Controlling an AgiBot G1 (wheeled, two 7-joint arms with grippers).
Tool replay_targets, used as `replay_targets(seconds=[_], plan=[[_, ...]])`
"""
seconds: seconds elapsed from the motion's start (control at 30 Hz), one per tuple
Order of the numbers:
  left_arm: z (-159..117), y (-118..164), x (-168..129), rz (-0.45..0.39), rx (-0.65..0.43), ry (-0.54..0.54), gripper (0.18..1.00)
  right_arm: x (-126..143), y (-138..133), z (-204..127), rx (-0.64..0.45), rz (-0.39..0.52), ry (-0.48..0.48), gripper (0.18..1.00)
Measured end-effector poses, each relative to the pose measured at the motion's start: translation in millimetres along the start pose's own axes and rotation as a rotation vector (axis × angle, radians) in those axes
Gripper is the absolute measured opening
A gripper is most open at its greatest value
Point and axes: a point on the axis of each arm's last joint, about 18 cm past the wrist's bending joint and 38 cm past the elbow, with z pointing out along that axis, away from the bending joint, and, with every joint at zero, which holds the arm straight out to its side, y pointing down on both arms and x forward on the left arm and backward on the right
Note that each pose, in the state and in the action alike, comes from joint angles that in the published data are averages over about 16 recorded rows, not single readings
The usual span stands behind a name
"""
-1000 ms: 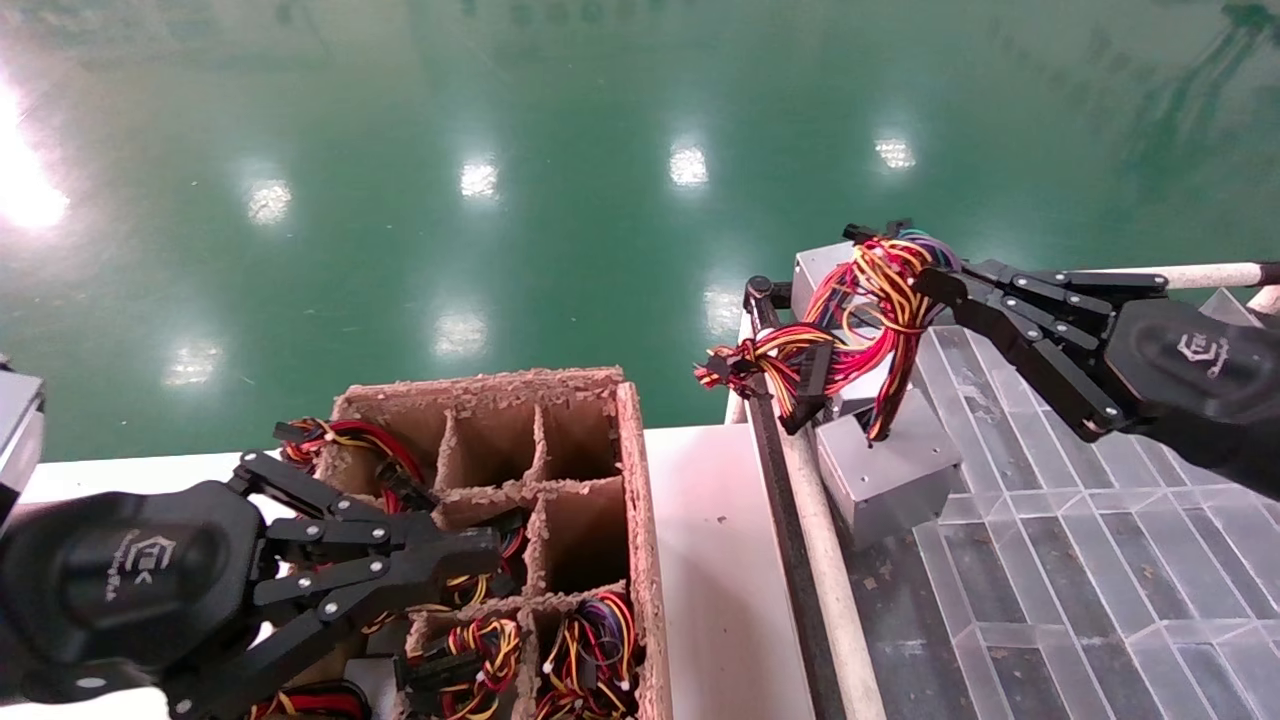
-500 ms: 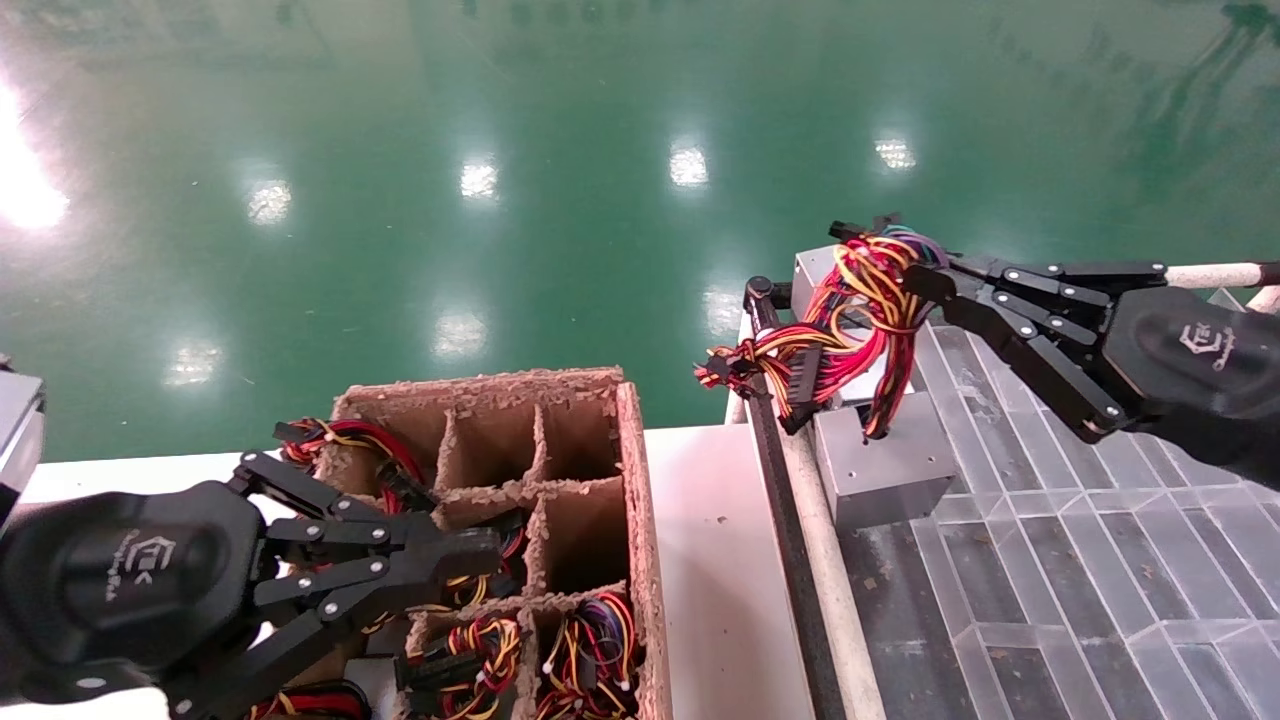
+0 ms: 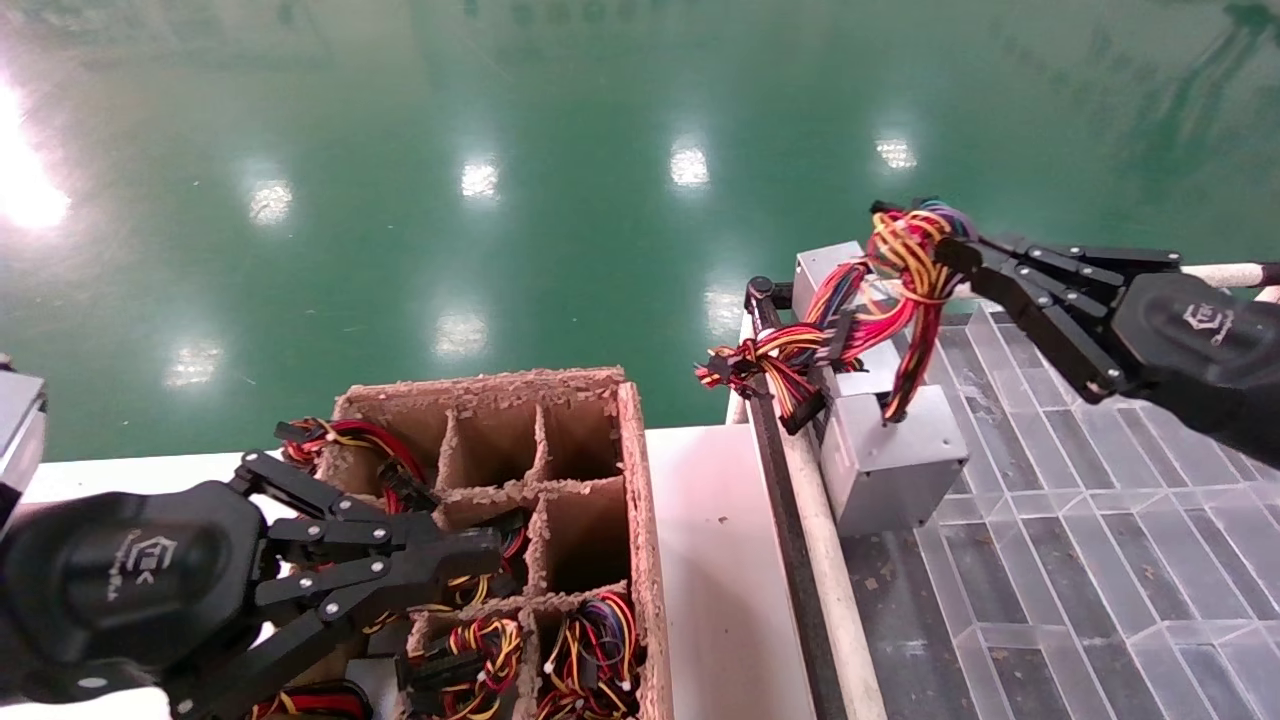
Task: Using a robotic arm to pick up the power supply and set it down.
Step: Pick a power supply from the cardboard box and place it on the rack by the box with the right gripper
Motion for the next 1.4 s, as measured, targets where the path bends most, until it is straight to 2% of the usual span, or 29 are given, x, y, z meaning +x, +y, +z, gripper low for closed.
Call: replay_targets(seconds=[0.4, 0.8, 1.23, 1.4], plan=[[0.0, 0.0, 0.0, 0.000, 0.000, 0.000, 0.192, 19.3, 38.0, 1.7, -0.011, 0.047, 0.084, 0.192], [0.0, 0.0, 0.0, 0.000, 0.000, 0.000, 0.192, 25.8, 54.2, 10.7, -0.037, 0.069, 0.077, 0.201], [0.0, 0.0, 0.0, 0.000, 0.000, 0.000, 0.192, 33.6, 52.3, 10.8, -0.051, 0.060, 0.078, 0.305], [0.0, 0.0, 0.0, 0.000, 0.000, 0.000, 0.192, 35.7, 52.4, 10.5, -0.049, 0.063, 0.083, 0.387]])
